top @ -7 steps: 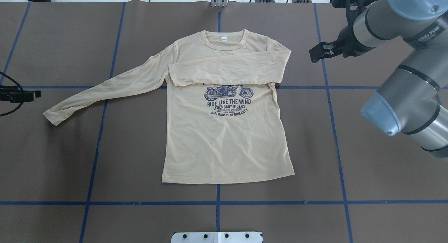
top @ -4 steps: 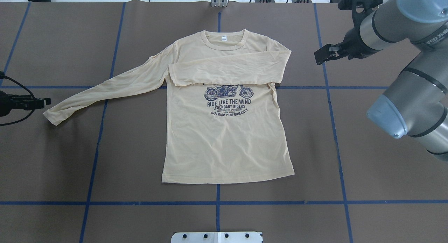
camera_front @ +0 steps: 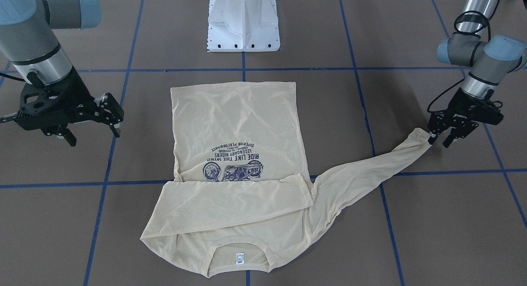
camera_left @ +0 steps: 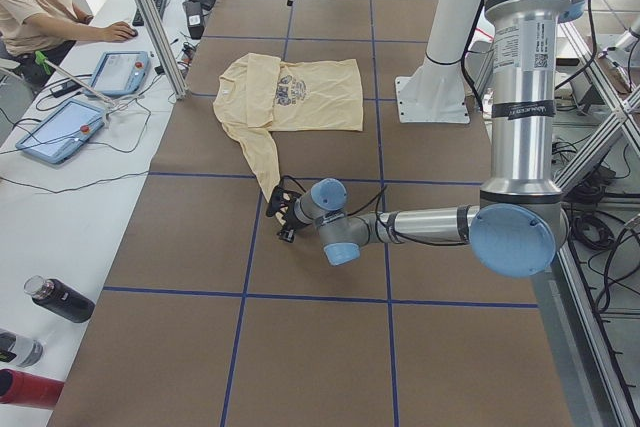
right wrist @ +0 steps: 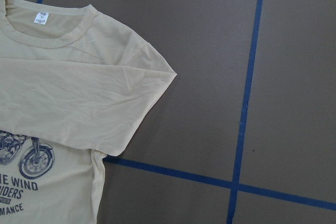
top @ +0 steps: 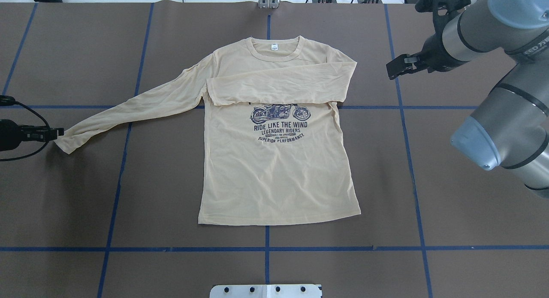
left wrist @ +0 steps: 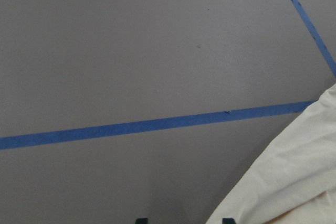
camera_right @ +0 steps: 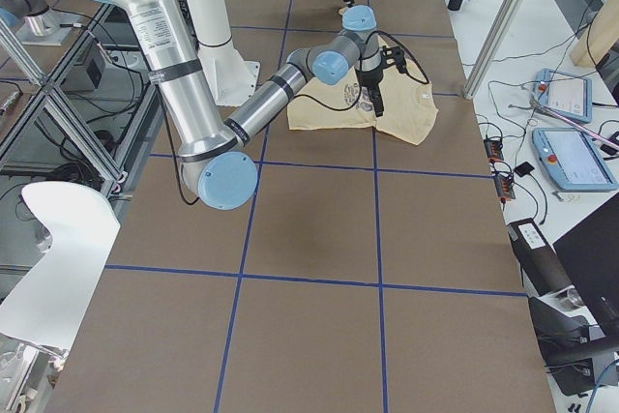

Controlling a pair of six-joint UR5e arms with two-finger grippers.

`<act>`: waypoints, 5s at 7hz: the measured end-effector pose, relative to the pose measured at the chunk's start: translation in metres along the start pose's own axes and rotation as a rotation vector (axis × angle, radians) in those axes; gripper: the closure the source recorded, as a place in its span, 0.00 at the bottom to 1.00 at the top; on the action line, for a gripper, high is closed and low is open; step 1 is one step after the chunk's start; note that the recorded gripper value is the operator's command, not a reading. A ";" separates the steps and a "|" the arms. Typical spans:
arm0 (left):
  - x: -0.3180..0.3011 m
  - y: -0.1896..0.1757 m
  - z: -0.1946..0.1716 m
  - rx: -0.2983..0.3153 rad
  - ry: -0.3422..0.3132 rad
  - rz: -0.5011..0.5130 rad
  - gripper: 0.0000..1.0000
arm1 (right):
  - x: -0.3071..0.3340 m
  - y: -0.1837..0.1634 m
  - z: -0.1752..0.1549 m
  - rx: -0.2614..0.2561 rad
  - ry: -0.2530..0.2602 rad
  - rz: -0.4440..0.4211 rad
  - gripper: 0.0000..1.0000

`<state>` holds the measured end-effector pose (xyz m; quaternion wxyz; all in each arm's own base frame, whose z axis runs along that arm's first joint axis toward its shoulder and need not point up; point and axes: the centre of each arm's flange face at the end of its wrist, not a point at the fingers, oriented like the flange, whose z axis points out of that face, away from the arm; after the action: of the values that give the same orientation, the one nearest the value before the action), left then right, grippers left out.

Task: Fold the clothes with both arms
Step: 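Grasp the cuff of the other sleeve with the left gripper, then fold the held sleeve across the shirt front with the left gripper and release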

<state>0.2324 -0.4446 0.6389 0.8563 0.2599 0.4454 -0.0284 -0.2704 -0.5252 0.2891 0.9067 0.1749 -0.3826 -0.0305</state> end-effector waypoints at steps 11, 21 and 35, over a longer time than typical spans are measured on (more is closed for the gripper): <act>0.014 0.012 0.002 -0.019 0.018 0.030 1.00 | 0.000 0.001 0.000 0.000 0.001 0.008 0.00; 0.410 -0.256 0.007 -0.081 -0.019 -0.147 1.00 | -0.002 -0.001 0.002 0.009 0.006 0.011 0.00; 0.678 -0.277 0.105 -0.027 0.110 -0.370 0.00 | -0.003 0.001 0.000 0.014 -0.014 -0.009 0.00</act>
<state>0.6414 -0.6092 0.0444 0.8141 0.1634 0.5322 -0.1652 -0.2722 -0.5240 0.2875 0.9025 0.1830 -0.3884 -0.0333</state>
